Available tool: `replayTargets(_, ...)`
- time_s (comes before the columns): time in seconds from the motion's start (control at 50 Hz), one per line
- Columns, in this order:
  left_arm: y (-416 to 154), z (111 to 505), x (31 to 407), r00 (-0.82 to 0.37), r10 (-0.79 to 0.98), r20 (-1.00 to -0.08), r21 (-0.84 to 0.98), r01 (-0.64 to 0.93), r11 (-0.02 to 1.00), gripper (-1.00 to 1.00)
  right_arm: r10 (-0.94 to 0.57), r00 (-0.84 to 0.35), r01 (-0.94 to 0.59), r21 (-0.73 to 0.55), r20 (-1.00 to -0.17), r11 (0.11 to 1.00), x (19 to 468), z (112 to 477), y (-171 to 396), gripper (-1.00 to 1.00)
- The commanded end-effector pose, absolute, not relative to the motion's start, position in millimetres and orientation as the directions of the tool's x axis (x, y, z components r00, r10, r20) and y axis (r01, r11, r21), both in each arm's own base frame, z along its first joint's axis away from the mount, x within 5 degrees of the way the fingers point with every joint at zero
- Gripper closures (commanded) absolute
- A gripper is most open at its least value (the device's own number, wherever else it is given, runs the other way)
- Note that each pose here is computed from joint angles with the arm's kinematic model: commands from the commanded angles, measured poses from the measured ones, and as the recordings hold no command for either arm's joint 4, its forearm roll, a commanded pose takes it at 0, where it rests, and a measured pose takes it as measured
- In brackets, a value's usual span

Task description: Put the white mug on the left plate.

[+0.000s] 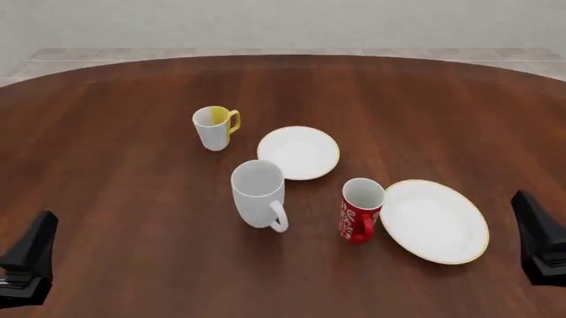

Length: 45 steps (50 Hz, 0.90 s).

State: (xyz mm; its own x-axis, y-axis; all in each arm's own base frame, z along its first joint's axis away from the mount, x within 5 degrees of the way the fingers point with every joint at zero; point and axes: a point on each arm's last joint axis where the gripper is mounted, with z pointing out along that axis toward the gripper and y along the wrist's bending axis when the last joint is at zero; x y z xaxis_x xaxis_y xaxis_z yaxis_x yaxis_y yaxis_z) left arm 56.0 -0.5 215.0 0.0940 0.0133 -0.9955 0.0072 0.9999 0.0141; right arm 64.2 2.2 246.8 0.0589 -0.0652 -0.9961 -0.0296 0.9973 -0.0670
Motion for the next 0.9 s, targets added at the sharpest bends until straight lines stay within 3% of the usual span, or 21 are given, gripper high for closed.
replayTargets(0.02, -0.6, 214.9, 56.1, 0.094, 0.016, -0.995, 0.017, 0.01, 1.0, -1.0, -0.091, 0.038, -0.067, -0.093, -0.995, 0.993, 72.1, 261.0, 5.1, -1.0)
replayTargets(0.24, -0.5, 215.1, 56.2, 0.094, 0.023, -0.995, 0.023, 0.007, 1.0, -1.0, -0.153, -0.006, -0.185, -0.149, -0.988, 0.971, 87.5, 267.6, 16.2, -1.0)
replayTargets(0.9, -0.5, 216.0, 55.7, 0.096, 0.023, -0.995, 0.024, 0.006, 1.0, -1.0, -0.171, -0.044, -0.392, -0.141, -0.984, 0.909, 124.4, 310.7, 51.4, -1.0)
